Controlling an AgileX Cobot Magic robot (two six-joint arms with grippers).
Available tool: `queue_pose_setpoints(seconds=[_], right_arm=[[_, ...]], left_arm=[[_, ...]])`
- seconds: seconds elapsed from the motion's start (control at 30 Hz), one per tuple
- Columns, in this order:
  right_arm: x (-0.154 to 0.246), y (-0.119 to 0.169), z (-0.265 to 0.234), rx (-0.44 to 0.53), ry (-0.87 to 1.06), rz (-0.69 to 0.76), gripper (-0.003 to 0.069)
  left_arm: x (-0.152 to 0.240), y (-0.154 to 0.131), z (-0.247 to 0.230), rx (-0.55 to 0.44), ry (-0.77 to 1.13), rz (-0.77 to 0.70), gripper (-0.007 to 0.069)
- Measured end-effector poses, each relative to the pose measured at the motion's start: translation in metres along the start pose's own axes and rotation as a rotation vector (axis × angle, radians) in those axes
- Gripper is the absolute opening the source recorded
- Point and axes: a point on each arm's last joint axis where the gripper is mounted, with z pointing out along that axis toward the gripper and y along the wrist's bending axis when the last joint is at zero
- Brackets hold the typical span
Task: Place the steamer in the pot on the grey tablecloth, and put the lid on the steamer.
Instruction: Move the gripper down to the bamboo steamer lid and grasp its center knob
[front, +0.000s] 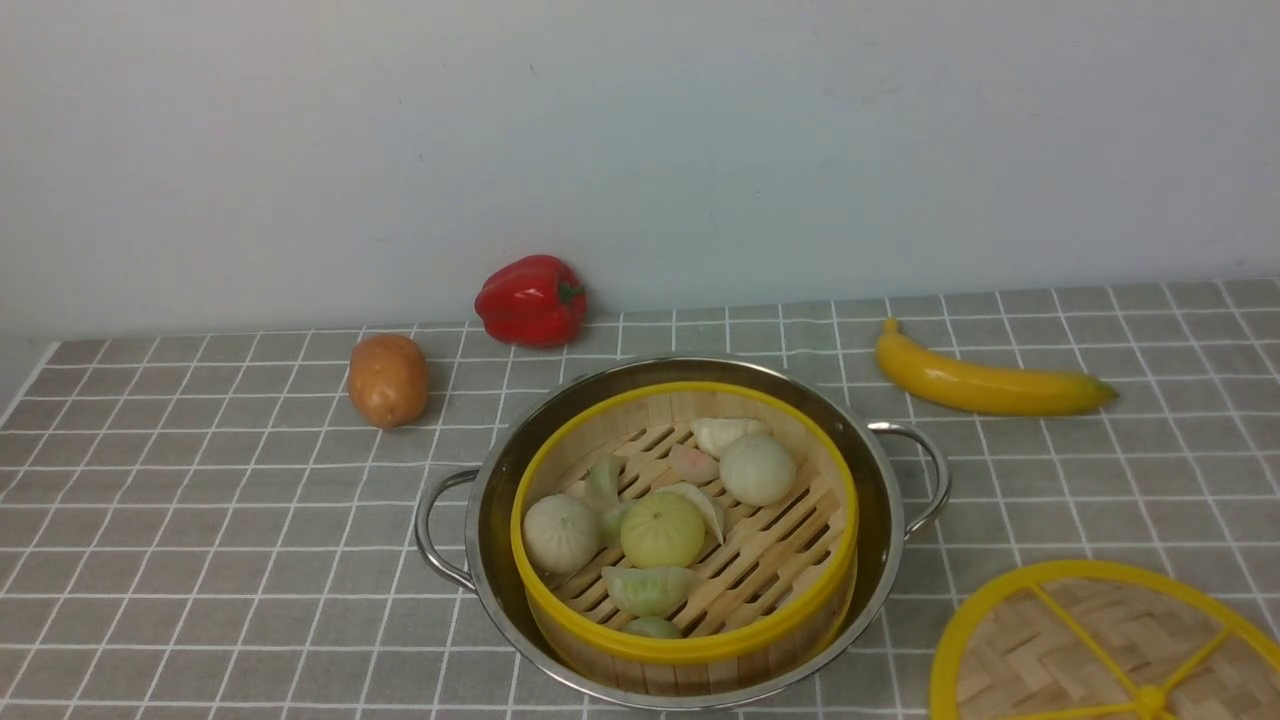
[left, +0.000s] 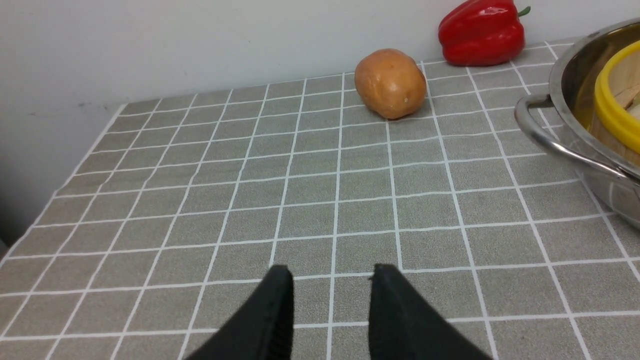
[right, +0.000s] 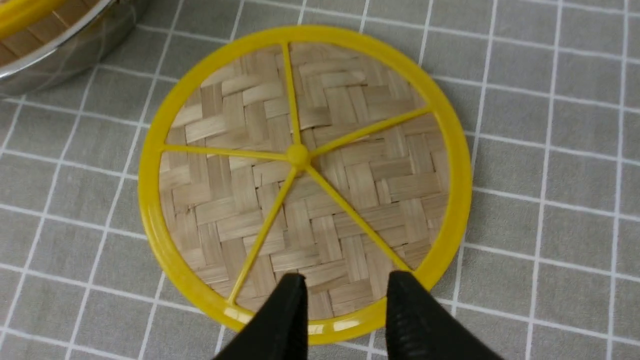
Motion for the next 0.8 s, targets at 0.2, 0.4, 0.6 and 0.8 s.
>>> queue_pose_setpoints(seconds=[0.2, 0.4, 0.6, 0.8], right_arm=[[-0.012, 0.004, 0.018, -0.074, 0.069, -0.106, 0.0243], [-0.027, 0.018, 0.051, -0.208, 0.138, -0.367, 0.0243], [-0.039, 0.028, 0.085, -0.202, 0.166, -0.497, 0.0243], [-0.046, 0.029, 0.11, -0.176, 0.174, -0.518, 0.0243]], left_arm=[[0.0, 0.0, 0.0, 0.0, 0.0, 0.0, 0.0223], [0.0, 0.0, 0.0, 0.0, 0.0, 0.0, 0.0233], [0.0, 0.0, 0.0, 0.0, 0.0, 0.0, 0.0243], [0.0, 0.0, 0.0, 0.0, 0.0, 0.0, 0.0243]])
